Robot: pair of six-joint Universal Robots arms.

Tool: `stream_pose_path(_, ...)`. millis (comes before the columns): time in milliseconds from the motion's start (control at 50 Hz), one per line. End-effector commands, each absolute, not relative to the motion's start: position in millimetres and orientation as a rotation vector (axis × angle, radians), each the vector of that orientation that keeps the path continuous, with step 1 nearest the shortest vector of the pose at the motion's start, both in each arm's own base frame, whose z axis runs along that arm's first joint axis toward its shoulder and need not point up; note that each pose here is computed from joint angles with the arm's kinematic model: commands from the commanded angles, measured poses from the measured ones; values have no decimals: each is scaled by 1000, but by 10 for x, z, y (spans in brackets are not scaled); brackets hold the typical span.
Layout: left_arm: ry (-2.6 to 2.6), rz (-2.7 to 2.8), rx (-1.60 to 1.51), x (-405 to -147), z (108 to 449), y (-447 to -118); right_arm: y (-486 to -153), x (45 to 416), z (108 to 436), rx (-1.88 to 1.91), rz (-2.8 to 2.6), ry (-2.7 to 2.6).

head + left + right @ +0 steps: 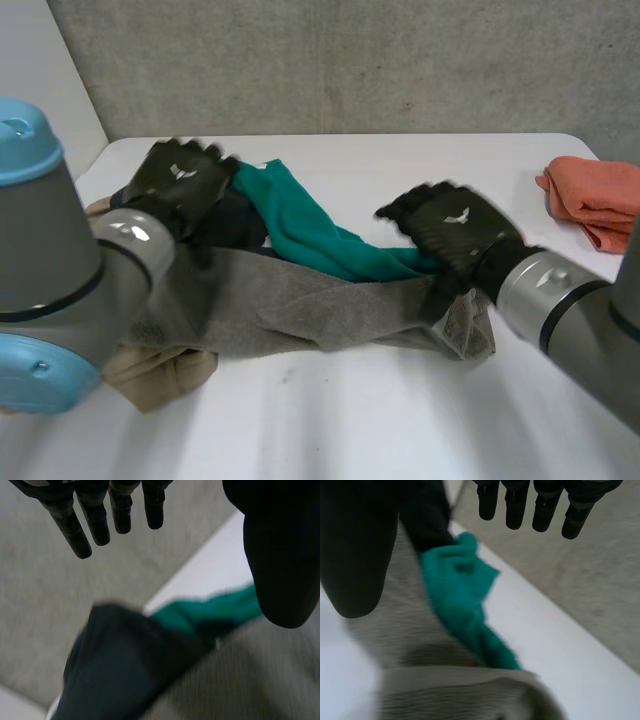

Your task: Fold the laundry.

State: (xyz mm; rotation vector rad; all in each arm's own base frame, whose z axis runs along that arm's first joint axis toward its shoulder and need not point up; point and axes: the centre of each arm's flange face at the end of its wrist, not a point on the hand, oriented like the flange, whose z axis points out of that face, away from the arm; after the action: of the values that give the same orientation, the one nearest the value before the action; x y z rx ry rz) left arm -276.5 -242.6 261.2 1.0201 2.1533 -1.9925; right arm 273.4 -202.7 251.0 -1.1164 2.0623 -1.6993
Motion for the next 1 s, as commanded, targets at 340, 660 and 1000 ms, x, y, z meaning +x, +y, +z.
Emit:
stream_pose_path(340, 2299, -1847, 986, -2436, 1745, -3028, -2159, 2713, 2005, -1128, -1783, 2160)
stream_pose_path(660, 1939, -2625, 814, -2973, 3475, -2305, -2482, 2493, 2305, -1010, -1933, 2142)
stream_pose_path(1000, 2223, -2351, 895, -3173, 3031, -1987, -2309, 2547, 2352, -1021, -1702, 2061)
